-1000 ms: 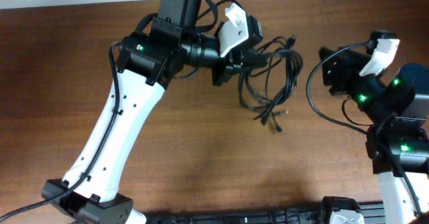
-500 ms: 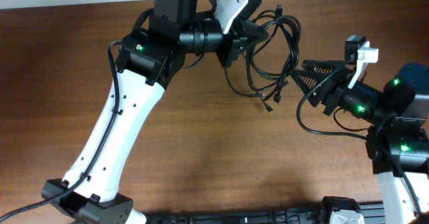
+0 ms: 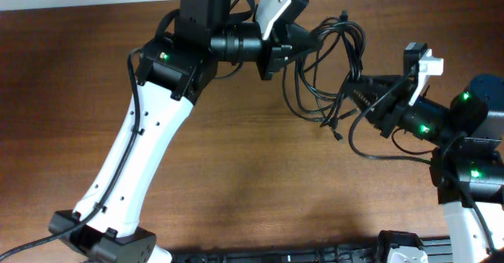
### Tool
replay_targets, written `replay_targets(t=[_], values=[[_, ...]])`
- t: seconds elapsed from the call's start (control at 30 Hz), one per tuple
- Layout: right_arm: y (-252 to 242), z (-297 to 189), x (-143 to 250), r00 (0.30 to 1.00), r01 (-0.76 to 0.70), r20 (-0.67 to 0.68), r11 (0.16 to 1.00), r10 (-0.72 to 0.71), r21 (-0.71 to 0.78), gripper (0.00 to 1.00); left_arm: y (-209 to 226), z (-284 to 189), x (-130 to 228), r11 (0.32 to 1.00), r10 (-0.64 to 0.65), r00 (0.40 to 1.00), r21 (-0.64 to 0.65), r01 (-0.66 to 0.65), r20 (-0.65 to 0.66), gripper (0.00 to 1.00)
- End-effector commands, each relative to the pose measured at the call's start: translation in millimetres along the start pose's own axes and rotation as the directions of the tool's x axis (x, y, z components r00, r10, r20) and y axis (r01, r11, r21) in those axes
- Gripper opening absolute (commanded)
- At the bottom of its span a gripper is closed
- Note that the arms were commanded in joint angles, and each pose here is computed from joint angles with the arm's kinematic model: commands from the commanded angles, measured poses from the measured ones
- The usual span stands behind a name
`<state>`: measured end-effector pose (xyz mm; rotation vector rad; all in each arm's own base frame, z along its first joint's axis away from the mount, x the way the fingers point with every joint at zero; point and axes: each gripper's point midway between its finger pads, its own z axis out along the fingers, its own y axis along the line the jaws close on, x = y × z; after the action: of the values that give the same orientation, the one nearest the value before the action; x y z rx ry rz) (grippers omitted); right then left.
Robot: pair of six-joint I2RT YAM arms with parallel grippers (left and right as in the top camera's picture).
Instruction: Untangle cables
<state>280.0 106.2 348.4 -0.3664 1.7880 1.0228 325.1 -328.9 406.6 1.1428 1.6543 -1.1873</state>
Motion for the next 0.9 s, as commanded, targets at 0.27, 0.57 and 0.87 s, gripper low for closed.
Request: replay_targets(t=[0.27, 0.57, 0.87], values=[[22, -3, 2, 0.998, 0.058, -0.013, 0.992, -0.060, -0.109, 0.04, 23, -15, -10, 0.977, -0.057, 0.998, -0.206, 0.060, 0.023, 0.00], [25, -4, 3, 0.997, 0.076, -0.015, 0.989, -0.079, -0.129, 0.04, 47, -22, 7, 0.918, -0.178, 0.984, -0.358, 0.168, 0.004, 0.10], [25, -4, 4, 0.995, 0.099, -0.015, 0.987, -0.101, -0.131, 0.04, 44, -22, 9, 0.922, -0.183, 0.983, -0.348, 0.170, -0.005, 0.86]])
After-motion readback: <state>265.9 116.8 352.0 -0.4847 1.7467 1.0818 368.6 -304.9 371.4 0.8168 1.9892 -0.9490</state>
